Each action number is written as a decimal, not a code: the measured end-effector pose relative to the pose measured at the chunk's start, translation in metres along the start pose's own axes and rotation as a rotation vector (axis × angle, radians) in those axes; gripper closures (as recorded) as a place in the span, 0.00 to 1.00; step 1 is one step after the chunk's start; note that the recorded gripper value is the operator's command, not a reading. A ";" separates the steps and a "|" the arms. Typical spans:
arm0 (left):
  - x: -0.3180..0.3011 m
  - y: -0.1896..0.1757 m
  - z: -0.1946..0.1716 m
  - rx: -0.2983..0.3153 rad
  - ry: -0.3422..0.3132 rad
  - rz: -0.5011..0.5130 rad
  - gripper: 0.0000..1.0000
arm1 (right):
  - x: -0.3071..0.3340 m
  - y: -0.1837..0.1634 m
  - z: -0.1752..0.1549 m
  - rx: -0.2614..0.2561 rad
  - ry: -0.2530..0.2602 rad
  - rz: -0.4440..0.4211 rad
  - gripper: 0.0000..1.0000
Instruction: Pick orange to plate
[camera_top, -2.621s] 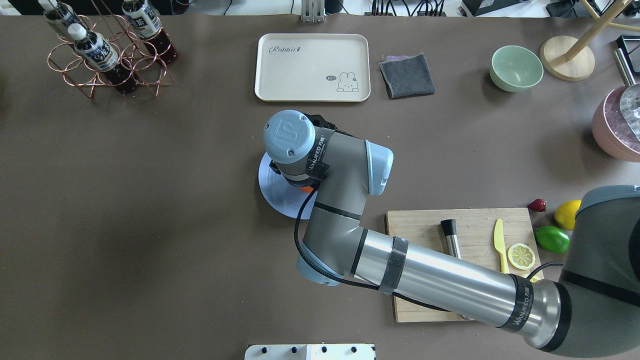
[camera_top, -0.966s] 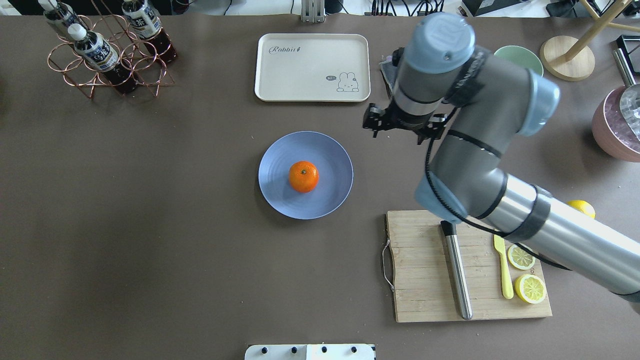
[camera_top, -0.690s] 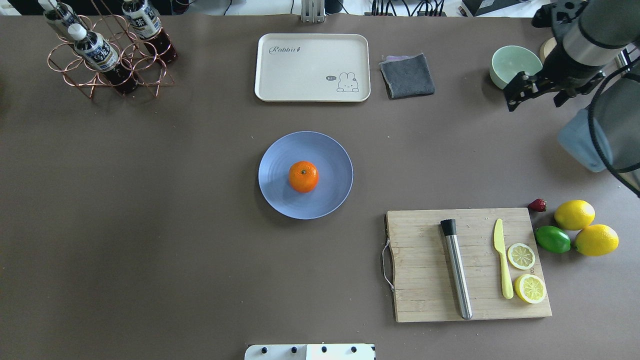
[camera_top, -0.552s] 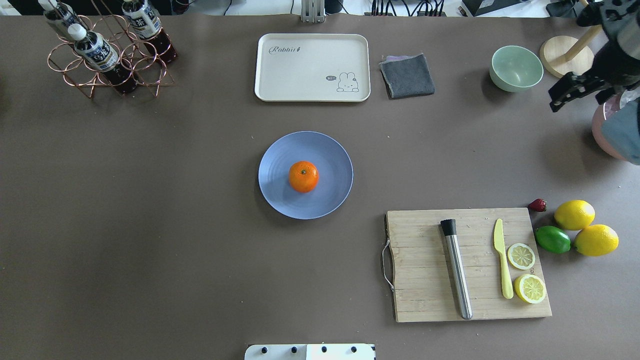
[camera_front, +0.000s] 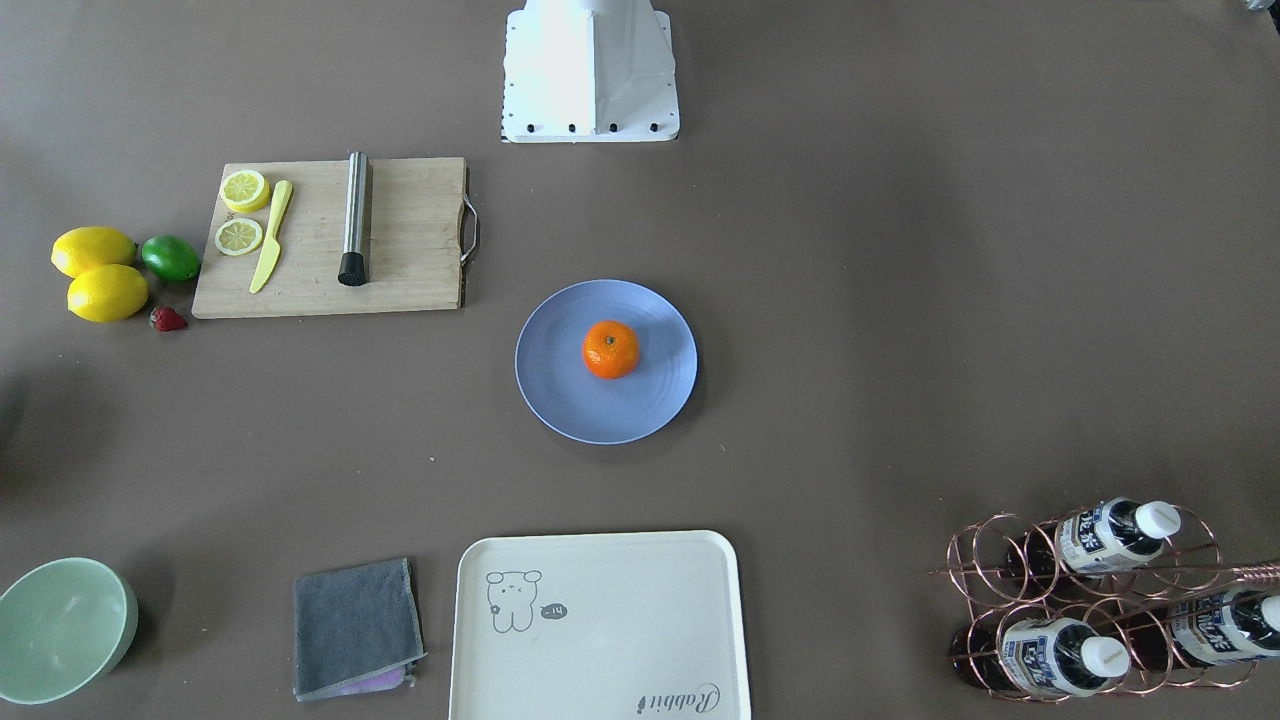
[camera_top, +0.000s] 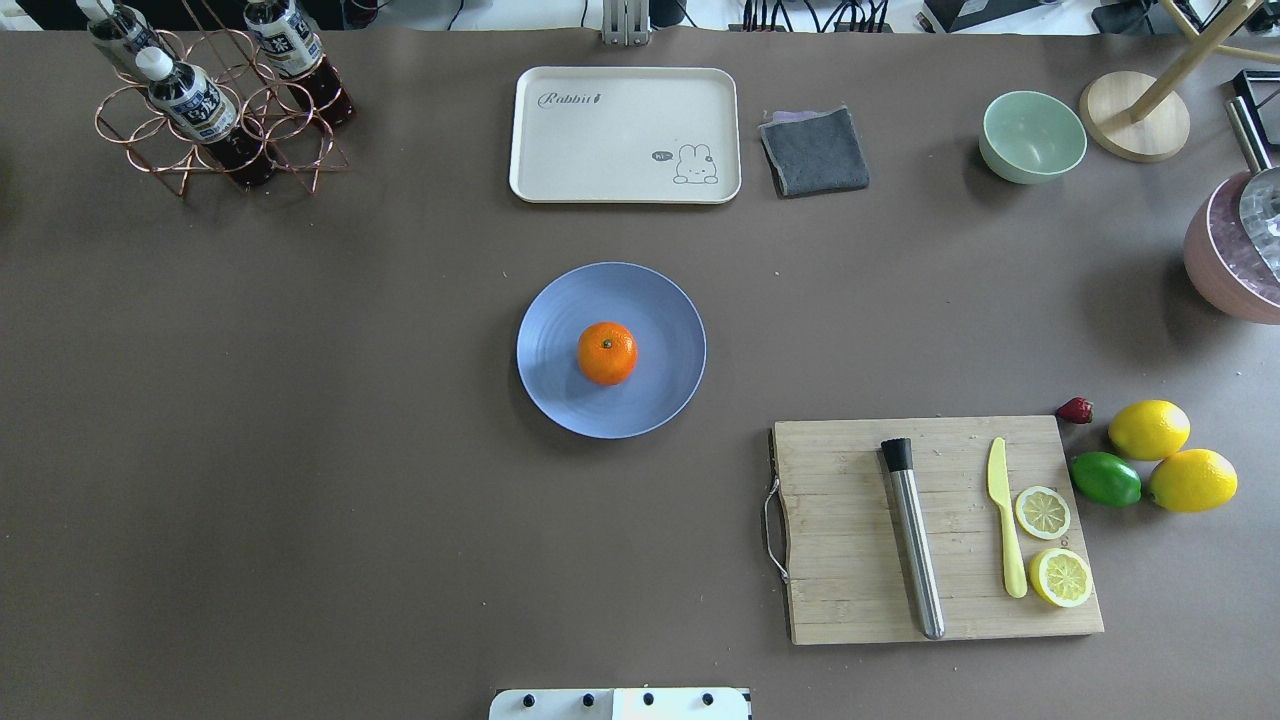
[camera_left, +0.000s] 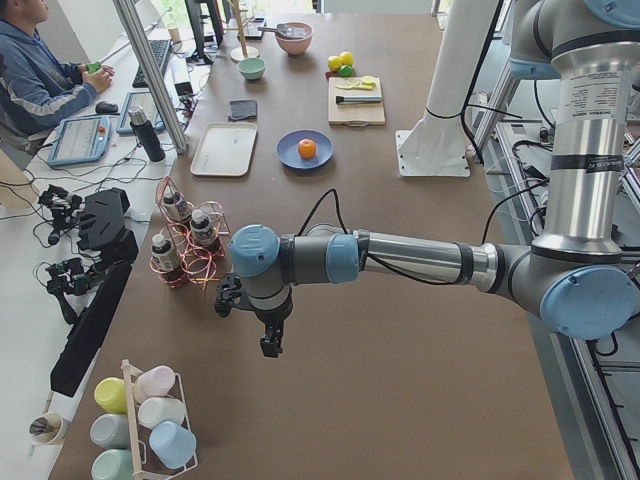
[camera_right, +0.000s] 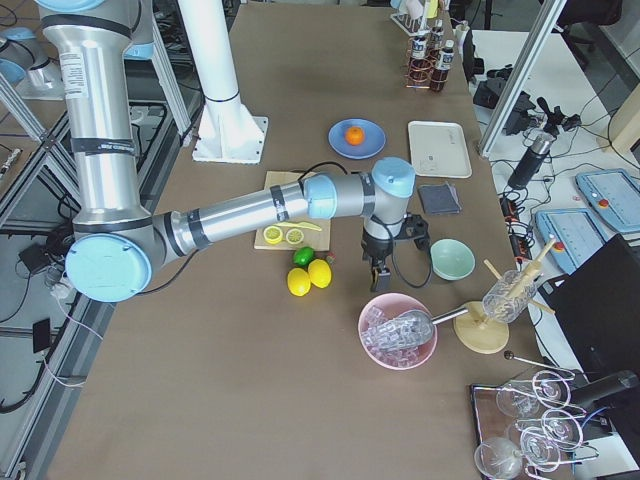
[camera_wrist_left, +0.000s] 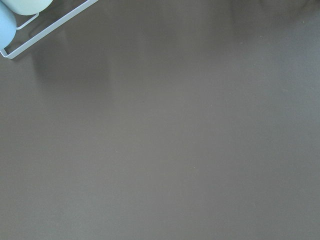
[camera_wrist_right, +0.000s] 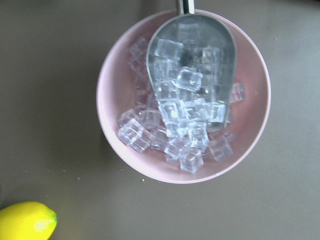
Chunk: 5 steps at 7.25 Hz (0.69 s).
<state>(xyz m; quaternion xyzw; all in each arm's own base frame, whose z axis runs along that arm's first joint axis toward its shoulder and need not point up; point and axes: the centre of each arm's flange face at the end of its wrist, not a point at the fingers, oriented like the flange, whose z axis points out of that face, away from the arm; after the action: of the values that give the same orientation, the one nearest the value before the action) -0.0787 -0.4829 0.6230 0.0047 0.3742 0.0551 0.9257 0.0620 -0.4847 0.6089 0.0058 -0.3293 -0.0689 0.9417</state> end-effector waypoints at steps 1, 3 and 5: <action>0.000 0.001 0.001 -0.001 0.000 -0.001 0.02 | 0.029 0.019 0.006 -0.008 -0.005 0.031 0.00; 0.001 -0.001 -0.001 0.006 0.000 0.004 0.02 | 0.050 0.040 0.016 -0.017 -0.009 0.065 0.00; 0.001 -0.003 -0.001 0.035 -0.003 0.027 0.02 | 0.053 0.044 0.019 -0.019 -0.011 0.072 0.00</action>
<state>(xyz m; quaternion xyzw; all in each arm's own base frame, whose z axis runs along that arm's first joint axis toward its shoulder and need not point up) -0.0789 -0.4859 0.6216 0.0261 0.3735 0.0608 0.9253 0.0970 -0.4479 0.6592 -0.0155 -0.3338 -0.0384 0.9417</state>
